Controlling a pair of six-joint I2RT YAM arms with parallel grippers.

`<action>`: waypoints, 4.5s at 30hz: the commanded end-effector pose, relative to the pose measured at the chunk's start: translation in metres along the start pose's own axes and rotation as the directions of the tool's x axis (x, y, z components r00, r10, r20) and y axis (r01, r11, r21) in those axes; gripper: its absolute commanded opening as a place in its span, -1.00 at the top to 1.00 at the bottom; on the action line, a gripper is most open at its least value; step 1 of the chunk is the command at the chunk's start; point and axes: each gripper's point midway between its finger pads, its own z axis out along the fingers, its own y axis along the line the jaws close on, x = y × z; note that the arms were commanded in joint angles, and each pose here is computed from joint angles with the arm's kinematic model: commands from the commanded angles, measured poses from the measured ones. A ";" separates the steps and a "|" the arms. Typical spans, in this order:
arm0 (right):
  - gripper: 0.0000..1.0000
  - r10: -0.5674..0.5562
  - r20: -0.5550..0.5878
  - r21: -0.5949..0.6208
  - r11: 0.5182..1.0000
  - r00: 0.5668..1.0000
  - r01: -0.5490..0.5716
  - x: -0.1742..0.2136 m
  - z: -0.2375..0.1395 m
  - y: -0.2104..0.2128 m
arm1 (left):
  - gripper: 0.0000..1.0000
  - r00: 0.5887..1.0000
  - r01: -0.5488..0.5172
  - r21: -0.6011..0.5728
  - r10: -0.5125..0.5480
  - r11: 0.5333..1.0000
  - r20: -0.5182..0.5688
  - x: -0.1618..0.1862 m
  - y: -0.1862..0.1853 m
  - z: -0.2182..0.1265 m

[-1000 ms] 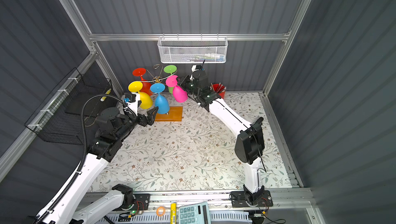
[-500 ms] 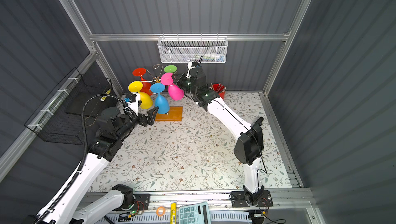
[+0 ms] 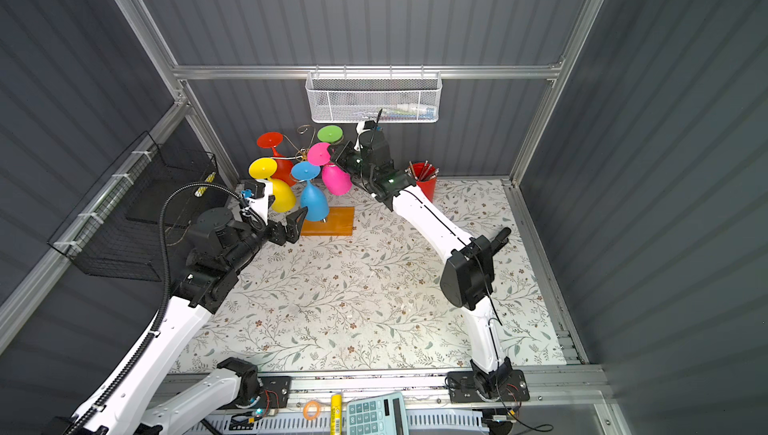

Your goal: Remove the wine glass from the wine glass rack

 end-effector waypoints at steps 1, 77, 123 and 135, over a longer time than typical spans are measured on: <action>0.97 -0.034 0.022 -0.047 0.998 0.999 0.035 -0.009 0.000 0.019 | -0.93 1.000 -0.011 -0.012 0.011 1.000 0.001 0.000 0.003 0.001; 1.00 -0.570 -0.002 0.065 0.820 0.822 0.569 0.073 -0.225 -0.035 | -0.91 0.867 0.399 -0.249 -0.452 0.882 -0.212 0.036 0.019 -0.002; 1.00 -0.992 0.115 0.073 -0.043 -0.051 0.996 0.268 -0.207 -0.032 | -0.52 -0.148 0.682 -0.727 -0.958 0.081 -0.245 0.186 -0.054 -0.072; 1.00 -0.983 0.137 0.073 -0.116 -0.125 0.991 0.293 -0.197 -0.027 | -0.42 -0.245 0.746 -0.666 -0.935 -0.014 -0.255 0.182 -0.067 -0.053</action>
